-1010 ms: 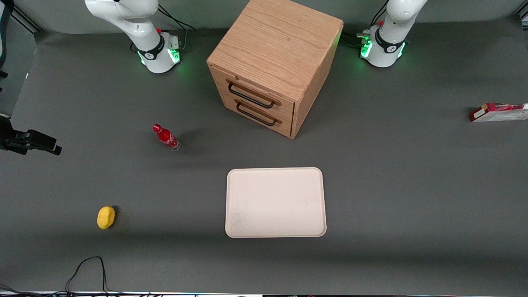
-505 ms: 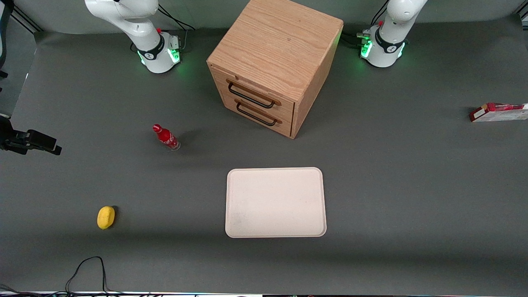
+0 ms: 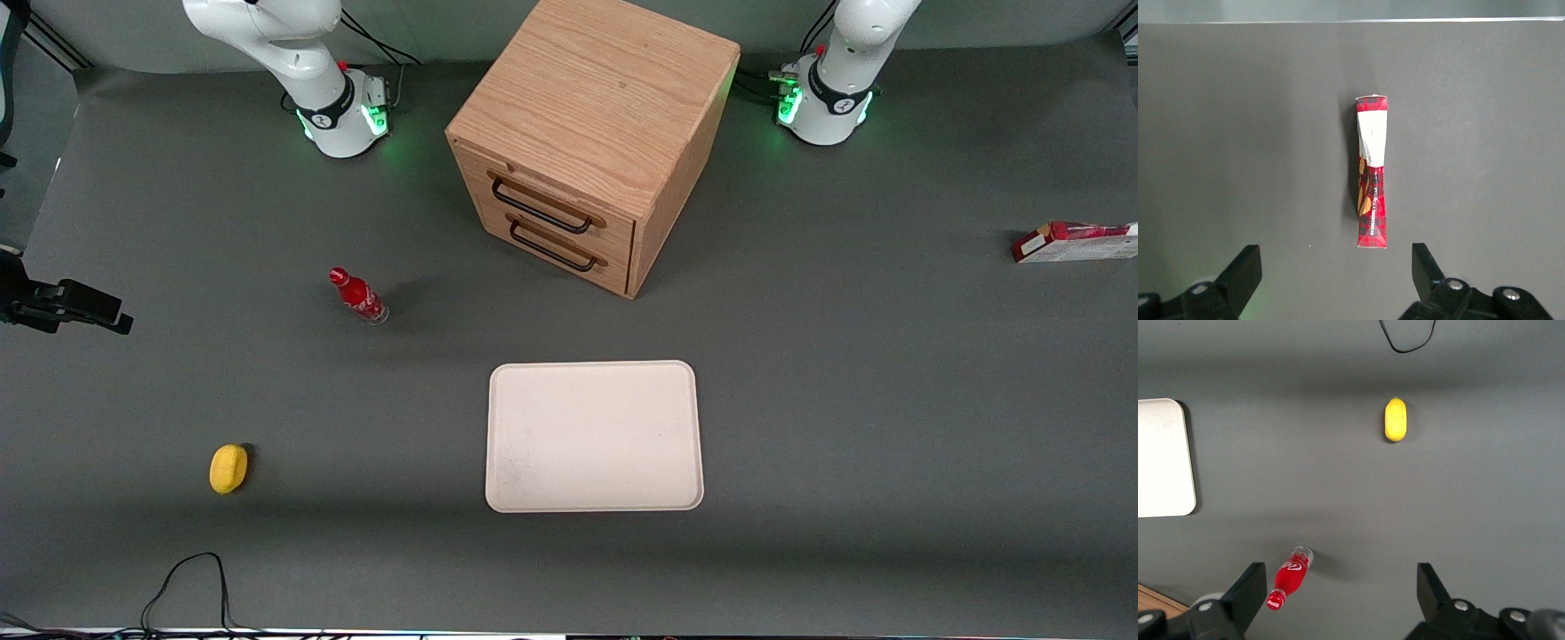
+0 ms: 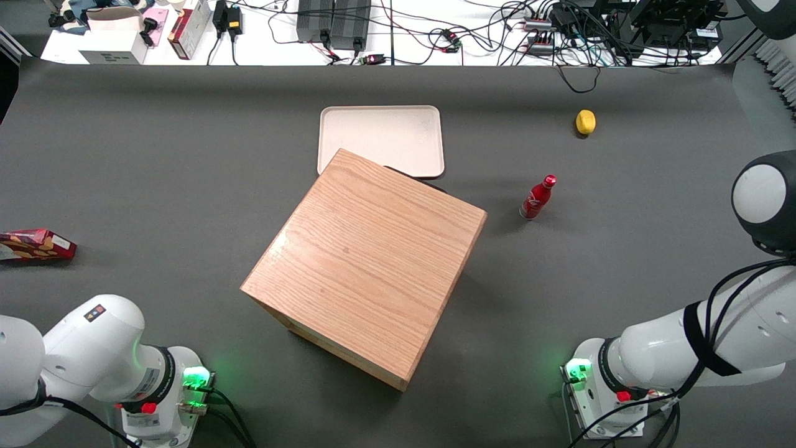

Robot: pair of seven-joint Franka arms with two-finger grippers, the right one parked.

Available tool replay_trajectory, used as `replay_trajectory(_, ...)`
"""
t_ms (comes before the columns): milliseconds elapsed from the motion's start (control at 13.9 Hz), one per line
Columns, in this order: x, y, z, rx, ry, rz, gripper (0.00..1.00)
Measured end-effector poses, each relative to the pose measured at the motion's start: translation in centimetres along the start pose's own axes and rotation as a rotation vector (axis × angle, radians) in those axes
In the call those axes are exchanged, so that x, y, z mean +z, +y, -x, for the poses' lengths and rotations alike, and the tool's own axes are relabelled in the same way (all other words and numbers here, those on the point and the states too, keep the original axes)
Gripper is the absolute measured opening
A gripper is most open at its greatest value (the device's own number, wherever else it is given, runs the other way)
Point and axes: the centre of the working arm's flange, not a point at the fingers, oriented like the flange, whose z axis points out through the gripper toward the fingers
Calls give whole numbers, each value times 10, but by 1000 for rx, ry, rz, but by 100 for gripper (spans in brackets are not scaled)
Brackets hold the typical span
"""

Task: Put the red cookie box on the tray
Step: 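Lower the open left gripper over the cookie box's end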

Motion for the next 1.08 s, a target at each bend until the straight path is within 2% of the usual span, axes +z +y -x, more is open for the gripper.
replay_trajectory(216,38,5,-12,-23,-11,11,100)
replay_trajectory(433,92,7,-12,-25,15,38,100)
replay_trajectory(793,156,18,-5,-6,-2,31,100)
replay_trajectory(1082,190,28,-5,5,-1,37,100)
